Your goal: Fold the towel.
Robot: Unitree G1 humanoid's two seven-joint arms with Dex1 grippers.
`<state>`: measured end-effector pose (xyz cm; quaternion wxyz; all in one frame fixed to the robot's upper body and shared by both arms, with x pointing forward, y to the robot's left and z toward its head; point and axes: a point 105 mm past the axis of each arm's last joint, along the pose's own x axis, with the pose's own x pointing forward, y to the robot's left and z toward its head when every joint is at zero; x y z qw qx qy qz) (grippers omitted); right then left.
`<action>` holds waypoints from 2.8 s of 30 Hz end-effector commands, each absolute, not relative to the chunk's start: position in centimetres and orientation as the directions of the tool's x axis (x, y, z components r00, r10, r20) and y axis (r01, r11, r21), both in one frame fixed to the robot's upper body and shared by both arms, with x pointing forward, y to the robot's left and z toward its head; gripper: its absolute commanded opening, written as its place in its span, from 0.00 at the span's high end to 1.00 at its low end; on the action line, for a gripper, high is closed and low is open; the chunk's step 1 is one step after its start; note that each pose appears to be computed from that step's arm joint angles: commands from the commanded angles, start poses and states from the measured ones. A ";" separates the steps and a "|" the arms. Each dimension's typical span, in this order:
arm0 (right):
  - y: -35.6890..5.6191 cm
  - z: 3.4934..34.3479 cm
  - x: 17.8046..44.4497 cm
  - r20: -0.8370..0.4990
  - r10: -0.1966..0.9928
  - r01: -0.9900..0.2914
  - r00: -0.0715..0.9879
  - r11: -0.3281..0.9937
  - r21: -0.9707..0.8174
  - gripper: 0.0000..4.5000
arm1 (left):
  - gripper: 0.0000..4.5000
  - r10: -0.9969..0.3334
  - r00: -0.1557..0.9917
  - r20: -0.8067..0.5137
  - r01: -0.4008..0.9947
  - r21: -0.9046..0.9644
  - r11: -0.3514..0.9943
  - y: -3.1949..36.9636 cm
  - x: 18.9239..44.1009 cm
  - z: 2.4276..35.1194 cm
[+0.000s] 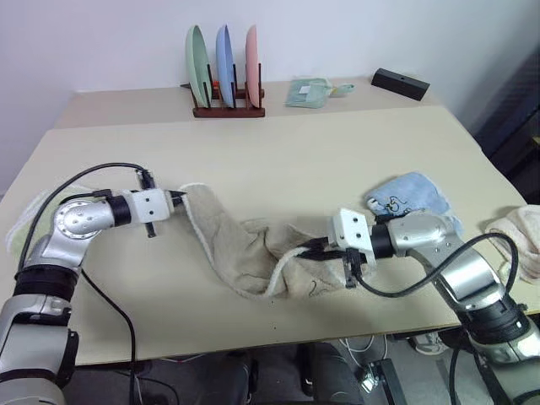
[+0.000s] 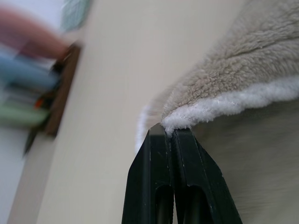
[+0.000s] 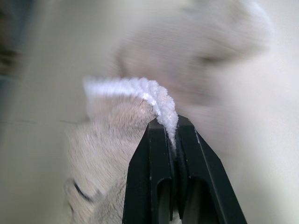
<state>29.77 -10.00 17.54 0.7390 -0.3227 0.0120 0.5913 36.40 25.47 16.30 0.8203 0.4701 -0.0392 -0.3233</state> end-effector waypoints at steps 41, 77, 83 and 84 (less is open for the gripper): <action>-19.6 16.7 26.9 -0.553 0.777 -0.947 0.302 0.177 -0.268 1.00 | 0.99 -0.481 0.612 -0.628 0.760 0.297 0.578 27.6 17.7 14.5; -20.6 14.9 36.5 -0.415 0.662 -0.763 0.624 0.403 -0.505 1.00 | 0.99 -0.528 0.737 -0.423 0.672 0.542 0.504 27.2 35.8 14.1; -20.6 15.5 36.6 -0.395 0.650 -0.746 0.649 0.442 -0.499 0.80 | 0.70 -0.498 0.777 -0.385 0.628 0.525 0.575 28.2 36.4 14.5; -20.8 15.7 36.6 -0.386 0.641 -0.732 0.663 0.445 -0.516 0.68 | 0.58 -0.481 0.795 -0.370 0.606 0.534 0.590 28.6 36.5 14.7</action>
